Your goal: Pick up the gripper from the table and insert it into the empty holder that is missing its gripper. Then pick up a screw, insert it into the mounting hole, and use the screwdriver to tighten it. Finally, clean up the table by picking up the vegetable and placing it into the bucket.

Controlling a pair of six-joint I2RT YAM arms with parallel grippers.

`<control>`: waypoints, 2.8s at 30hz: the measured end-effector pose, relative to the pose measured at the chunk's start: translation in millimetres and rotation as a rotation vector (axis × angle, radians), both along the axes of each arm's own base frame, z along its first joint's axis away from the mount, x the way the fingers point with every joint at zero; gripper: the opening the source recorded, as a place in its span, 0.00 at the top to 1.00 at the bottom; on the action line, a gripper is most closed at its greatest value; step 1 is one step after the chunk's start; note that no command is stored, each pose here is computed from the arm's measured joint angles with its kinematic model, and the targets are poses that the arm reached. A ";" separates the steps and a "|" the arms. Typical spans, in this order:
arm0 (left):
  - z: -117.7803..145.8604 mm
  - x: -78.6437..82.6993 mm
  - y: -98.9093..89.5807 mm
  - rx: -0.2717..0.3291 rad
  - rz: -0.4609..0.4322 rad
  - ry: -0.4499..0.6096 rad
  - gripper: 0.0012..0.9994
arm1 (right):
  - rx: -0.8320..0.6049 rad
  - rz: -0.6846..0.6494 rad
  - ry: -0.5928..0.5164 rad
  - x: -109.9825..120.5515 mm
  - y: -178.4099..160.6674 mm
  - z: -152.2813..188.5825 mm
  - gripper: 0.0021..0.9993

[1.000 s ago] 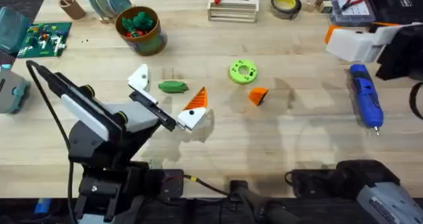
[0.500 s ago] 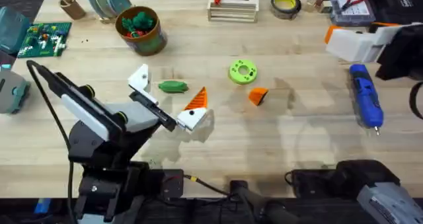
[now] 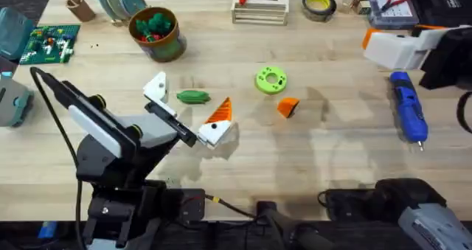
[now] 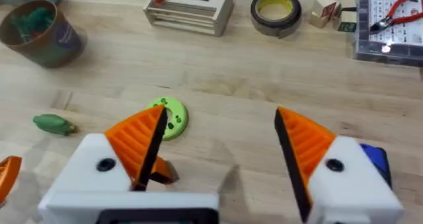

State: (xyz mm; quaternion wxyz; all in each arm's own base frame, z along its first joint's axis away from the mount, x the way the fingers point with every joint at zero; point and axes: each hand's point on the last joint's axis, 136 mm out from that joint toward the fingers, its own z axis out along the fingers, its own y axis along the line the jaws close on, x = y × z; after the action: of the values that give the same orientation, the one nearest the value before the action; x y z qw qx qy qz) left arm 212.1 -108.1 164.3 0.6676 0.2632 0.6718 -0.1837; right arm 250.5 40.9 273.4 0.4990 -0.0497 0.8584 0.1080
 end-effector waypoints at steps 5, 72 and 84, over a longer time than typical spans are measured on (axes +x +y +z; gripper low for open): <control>0.0 -0.6 -0.9 0.000 -0.006 0.000 0.01 | 0.000 0.000 0.000 0.0 0.0 0.0 0.01; -3.3 -48.2 -43.7 -0.022 -0.378 0.033 0.01 | 0.113 0.021 0.200 1.5 19.7 -35.1 0.01; -4.2 -59.8 -50.1 -0.072 -0.451 0.095 0.01 | 0.056 0.344 0.323 -25.7 98.7 -59.7 0.01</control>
State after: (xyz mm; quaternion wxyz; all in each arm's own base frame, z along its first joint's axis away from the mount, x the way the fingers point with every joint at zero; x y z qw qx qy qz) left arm 152.4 -158.2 160.1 0.5861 0.3739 0.6196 -0.3644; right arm 224.8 139.6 213.6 0.3306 -0.1635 0.9026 0.2220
